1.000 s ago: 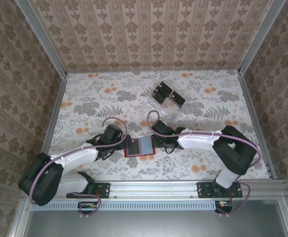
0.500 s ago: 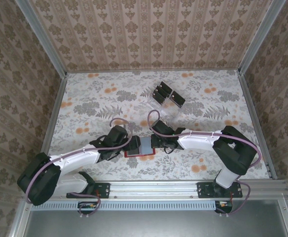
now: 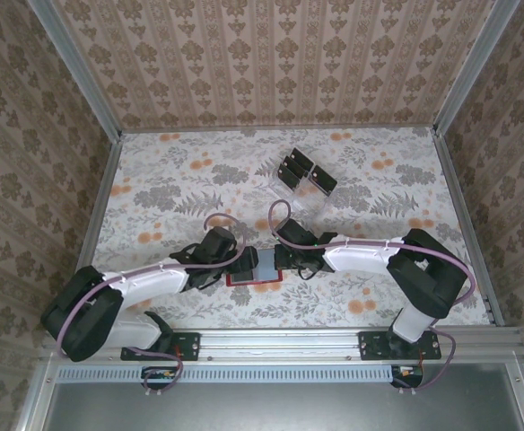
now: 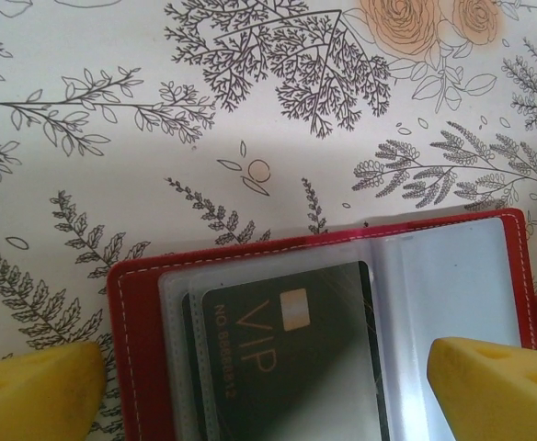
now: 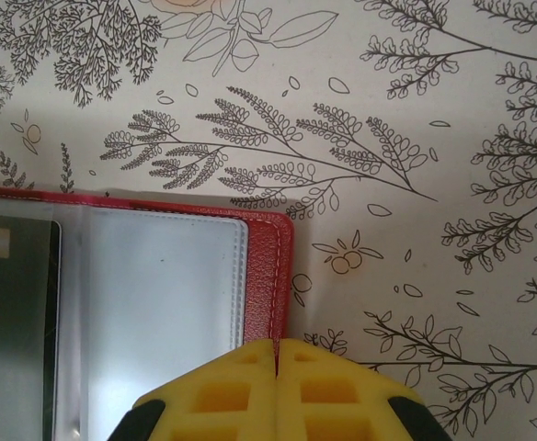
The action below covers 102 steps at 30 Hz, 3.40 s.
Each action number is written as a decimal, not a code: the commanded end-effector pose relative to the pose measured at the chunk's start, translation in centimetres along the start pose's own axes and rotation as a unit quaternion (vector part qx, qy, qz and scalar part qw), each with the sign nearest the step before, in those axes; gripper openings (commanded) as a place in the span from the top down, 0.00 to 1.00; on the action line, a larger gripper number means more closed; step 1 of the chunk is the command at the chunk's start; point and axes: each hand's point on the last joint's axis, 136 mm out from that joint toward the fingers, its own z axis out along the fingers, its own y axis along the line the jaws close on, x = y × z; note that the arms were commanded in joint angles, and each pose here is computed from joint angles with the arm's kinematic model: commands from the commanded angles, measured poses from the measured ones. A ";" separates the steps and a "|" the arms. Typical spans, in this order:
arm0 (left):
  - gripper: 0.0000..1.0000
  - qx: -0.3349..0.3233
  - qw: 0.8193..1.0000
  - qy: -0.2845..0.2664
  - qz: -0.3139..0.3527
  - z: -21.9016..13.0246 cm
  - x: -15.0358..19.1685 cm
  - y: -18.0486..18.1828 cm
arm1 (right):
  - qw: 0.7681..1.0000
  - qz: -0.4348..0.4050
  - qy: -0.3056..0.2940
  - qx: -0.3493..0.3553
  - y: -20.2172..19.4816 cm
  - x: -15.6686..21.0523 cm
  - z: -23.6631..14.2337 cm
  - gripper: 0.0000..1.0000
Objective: Put the credit cards into the card holder
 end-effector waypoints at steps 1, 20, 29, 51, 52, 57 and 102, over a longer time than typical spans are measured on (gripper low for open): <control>0.00 0.037 0.999 0.001 0.000 0.4 -0.5 -1.9 | 1.000 0.010 0.011 -0.009 -0.1 0.6 0.2 1.00; 0.00 0.166 0.983 -0.080 0.002 -4.5 -4.0 -9.4 | 0.996 0.062 0.011 -0.063 -0.6 0.1 0.7 1.00; 0.00 0.197 0.978 -0.061 0.023 -2.5 -3.1 -14.1 | 0.990 0.109 -0.037 -0.076 -3.0 -2.2 -1.8 1.00; 0.00 0.127 0.989 -0.054 0.059 -1.8 -3.6 -13.0 | 0.990 0.125 -0.036 -0.060 -6.2 -1.2 -3.0 1.00; 0.00 0.111 0.990 -0.057 0.062 -2.4 -4.1 -12.1 | 0.990 0.122 -0.035 -0.059 -6.1 -1.3 -3.0 1.00; 0.00 0.038 0.996 -0.054 0.062 -4.4 -5.2 -7.4 | 0.992 0.108 -0.028 -0.056 -5.9 -1.4 -3.0 1.00; 0.00 -0.080 0.973 0.097 0.192 2.4 3.7 -4.3 | 0.999 0.047 -0.016 0.009 -7.0 -2.3 -4.2 0.83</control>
